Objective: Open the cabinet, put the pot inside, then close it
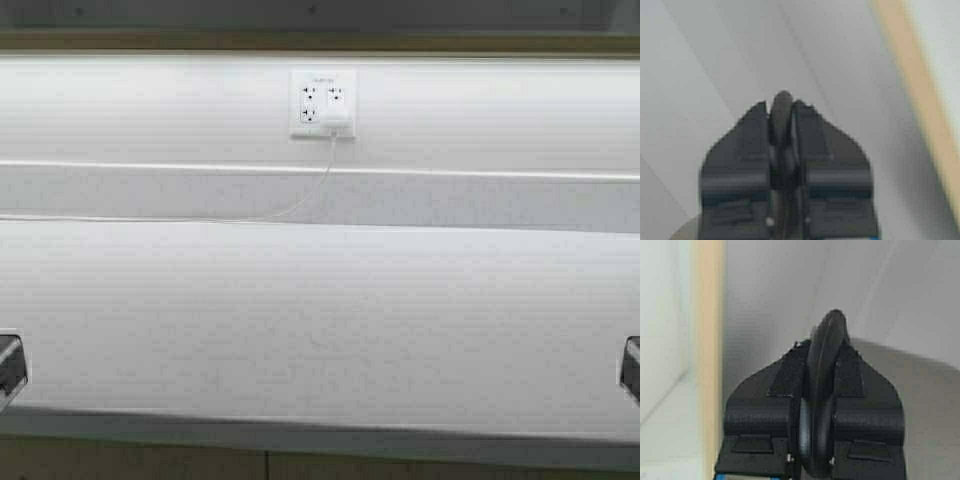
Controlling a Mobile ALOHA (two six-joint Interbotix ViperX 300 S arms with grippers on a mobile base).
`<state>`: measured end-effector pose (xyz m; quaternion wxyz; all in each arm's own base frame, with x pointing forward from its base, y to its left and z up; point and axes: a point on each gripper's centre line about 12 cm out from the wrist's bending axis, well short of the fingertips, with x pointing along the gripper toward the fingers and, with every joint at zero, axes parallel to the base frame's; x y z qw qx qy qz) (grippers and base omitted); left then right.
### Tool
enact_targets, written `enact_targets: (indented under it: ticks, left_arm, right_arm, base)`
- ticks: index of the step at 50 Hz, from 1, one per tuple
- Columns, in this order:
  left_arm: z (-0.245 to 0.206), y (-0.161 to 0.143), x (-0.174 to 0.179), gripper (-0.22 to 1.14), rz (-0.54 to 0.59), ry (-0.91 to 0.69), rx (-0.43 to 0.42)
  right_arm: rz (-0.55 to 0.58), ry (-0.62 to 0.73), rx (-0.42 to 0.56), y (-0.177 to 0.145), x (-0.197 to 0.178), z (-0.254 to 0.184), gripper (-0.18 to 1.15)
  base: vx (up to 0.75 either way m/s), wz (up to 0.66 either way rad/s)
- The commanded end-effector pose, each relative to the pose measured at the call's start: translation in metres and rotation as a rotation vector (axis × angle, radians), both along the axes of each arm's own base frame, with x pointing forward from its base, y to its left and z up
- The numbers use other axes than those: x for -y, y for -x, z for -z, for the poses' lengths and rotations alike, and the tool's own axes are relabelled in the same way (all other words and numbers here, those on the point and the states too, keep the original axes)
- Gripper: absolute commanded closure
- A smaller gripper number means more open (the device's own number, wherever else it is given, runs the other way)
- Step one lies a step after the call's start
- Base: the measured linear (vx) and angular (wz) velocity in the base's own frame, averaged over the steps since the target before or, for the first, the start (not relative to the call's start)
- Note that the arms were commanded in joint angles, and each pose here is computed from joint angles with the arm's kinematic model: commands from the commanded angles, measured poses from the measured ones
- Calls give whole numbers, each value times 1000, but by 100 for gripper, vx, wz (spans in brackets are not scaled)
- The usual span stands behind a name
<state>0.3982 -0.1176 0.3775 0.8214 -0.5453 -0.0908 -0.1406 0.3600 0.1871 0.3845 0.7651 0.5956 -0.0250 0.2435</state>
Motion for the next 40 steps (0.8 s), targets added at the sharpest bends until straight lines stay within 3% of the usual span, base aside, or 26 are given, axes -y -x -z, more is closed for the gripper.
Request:
enact_targets:
  ticks: [1, 21, 40]
  left_arm:
    - [-21, 0, 36, 89, 85, -28, 27]
    - [-25, -44, 42, 89, 78, -17, -12]
    - [-10, -55, 44, 89, 79, -17, -65]
  right_arm:
    - [-59, -25, 49, -5, -24, -37, 90]
    - [-28, -47, 31, -53, -36, -33, 90]
    - [-11, -34, -6, -62, -33, -17, 90]
  base:
    - [12, -6]
    - [8, -4]
    - [3, -1]
